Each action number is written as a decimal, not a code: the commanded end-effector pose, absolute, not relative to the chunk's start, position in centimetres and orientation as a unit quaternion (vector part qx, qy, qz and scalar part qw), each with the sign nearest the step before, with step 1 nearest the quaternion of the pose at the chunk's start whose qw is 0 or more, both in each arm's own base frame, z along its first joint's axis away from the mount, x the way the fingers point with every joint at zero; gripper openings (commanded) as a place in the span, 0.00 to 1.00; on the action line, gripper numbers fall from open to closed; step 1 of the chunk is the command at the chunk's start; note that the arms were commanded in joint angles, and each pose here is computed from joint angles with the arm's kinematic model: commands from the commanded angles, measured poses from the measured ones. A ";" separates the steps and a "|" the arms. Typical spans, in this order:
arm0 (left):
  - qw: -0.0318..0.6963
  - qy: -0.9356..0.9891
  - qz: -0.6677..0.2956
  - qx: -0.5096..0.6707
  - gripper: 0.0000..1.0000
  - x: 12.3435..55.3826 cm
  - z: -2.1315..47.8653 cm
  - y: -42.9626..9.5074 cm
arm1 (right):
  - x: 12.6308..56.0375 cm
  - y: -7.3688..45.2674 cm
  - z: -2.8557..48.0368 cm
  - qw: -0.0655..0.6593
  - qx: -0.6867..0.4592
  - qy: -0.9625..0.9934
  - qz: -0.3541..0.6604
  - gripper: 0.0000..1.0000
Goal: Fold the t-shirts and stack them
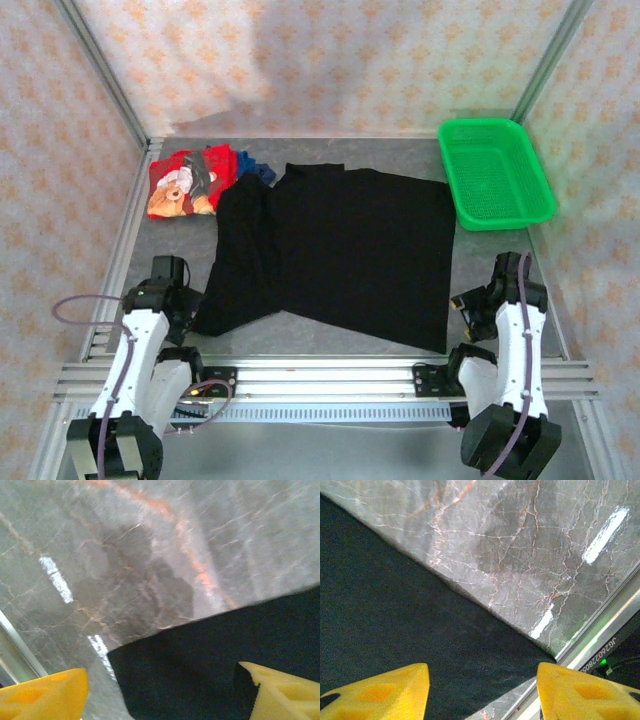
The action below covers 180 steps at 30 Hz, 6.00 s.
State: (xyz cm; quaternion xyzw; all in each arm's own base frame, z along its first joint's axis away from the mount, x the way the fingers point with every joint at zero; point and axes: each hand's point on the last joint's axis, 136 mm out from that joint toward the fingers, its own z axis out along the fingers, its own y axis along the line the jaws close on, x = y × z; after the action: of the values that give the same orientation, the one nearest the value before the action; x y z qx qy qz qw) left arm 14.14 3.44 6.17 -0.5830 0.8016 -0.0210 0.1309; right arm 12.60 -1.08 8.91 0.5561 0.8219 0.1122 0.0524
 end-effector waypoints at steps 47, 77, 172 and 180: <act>-0.018 0.868 0.001 -0.497 0.07 15.1 -1.4 0.8 | 12.2 4.8 1.5 -0.045 0.444 0.895 -0.007 0.01; 0.138 0.891 -0.074 -0.426 0.00 25.7 11.4 1.2 | 17.0 2.5 9.7 0.041 0.394 0.918 -0.012 0.00; 0.036 0.926 -0.026 -0.376 0.00 27.2 0.9 1.4 | 20.7 -0.5 3.2 -0.025 0.410 0.912 -0.015 0.00; 0.014 0.909 0.001 -0.417 0.00 19.3 1.0 1.6 | 15.7 -0.5 4.0 -0.039 0.416 0.908 -0.037 0.00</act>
State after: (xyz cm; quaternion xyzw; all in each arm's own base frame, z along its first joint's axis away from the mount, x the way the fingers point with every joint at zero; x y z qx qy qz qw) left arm 23.48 0.00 1.61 -0.3931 0.9157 -0.0655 0.0507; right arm 18.53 0.87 3.79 0.4103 0.9115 0.0186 -0.0206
